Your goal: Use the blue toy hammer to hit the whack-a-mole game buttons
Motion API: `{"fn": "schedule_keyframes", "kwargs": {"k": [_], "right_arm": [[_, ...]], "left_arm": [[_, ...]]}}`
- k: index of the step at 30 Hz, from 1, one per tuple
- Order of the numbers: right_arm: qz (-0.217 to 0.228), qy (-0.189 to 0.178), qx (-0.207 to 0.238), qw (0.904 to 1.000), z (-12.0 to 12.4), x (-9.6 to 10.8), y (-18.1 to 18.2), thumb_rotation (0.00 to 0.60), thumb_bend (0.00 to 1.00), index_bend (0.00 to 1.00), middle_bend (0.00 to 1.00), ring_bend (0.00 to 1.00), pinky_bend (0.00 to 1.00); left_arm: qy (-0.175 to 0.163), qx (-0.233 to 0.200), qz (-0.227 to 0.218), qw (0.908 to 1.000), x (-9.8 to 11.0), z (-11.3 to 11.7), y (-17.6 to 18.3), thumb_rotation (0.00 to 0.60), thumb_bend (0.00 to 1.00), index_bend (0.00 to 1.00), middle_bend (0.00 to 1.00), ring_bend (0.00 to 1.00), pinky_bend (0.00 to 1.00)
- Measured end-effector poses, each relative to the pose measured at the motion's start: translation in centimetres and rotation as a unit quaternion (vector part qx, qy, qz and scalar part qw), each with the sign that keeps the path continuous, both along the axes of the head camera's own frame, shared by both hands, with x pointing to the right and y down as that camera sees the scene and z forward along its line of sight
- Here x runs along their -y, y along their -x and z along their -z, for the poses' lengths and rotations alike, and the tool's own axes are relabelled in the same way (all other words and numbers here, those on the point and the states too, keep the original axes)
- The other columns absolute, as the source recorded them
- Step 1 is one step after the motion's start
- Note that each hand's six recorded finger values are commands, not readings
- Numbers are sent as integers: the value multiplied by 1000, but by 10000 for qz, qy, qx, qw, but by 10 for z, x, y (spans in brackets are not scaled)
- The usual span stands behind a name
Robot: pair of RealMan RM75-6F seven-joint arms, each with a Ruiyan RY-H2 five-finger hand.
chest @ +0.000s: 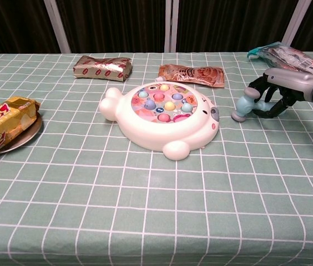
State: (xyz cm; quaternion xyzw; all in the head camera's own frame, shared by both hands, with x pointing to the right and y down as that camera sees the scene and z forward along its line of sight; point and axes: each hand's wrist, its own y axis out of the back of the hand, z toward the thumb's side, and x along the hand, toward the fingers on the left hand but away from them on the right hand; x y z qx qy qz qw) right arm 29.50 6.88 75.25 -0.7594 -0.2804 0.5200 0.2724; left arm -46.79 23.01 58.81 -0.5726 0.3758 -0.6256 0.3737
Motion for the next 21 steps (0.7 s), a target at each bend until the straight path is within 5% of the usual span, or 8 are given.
{"fn": "schedule_keyframes", "kwargs": {"k": [21], "right_arm": [[-76,-77,147,9998,2,4,1,600,466,586,544,397,465]], "left_arm": [[15,-1,21,10000,-1,0,1,600,30,184,156,70,17]]}}
